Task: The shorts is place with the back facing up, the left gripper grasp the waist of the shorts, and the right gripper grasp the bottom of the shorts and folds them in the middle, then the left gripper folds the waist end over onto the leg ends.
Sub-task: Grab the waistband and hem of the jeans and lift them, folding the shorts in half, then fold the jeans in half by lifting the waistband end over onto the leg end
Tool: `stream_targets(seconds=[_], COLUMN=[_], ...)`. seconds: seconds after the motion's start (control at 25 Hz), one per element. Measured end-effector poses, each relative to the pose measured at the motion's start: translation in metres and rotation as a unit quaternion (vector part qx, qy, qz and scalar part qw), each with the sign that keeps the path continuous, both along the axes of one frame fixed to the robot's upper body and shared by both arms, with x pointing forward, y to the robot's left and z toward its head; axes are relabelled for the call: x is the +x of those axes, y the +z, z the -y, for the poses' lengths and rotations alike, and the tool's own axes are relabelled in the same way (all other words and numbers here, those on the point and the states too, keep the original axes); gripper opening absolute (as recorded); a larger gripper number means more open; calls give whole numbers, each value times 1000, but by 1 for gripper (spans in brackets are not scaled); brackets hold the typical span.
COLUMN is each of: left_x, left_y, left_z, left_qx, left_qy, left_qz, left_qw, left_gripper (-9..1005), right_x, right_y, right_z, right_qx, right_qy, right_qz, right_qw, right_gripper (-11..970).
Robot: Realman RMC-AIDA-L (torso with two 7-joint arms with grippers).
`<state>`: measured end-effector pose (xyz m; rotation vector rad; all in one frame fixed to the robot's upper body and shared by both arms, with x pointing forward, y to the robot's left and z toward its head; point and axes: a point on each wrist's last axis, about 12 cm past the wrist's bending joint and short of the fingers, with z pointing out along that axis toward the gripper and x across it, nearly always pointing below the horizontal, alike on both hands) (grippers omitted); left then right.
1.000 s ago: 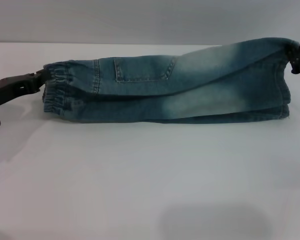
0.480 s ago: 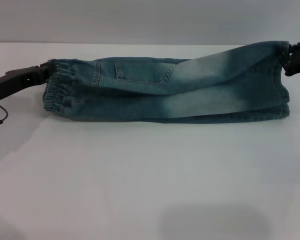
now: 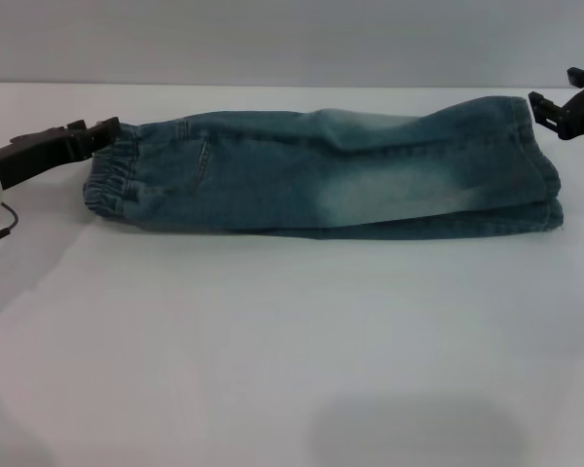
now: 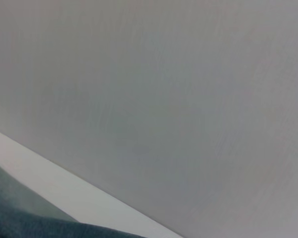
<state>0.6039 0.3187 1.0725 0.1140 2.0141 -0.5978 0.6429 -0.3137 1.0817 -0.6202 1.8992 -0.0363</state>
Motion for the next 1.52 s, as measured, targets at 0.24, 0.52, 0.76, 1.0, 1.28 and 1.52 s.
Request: stream_targets(seconds=[0.24,0.52,0.76,1.0,1.28,1.52], left_x=[1,-14,-34,-52,-60,-58], left_y=[0,-6,-7,-16,-27,-32], left_z=[-2,-13,-31,-42,-34,-26], left_qx=[4,-5,-17,-12,-2,13], left_qy=[8,-1,-22,-24,-31,-31], left_qz=[-1,-11,-15,-25,-23,-21], left_qw=[1000,1000,999,999,999,999], left_gripper=[549,787,834,833,832,831], right_x=[0,-2,-2,1,2,0], right_y=[0,0,1,4,4,1], right_z=[0,3,4,1,-2,0], right_qx=[1,23,27,25,22,21], right_qy=[0,-15,-15,-9,-1,-3], right_qz=[0,6,9,11,9,6], right_qw=[1000,1000,999,1000,1000,1000], right_gripper=[576,577,577,577,576,576])
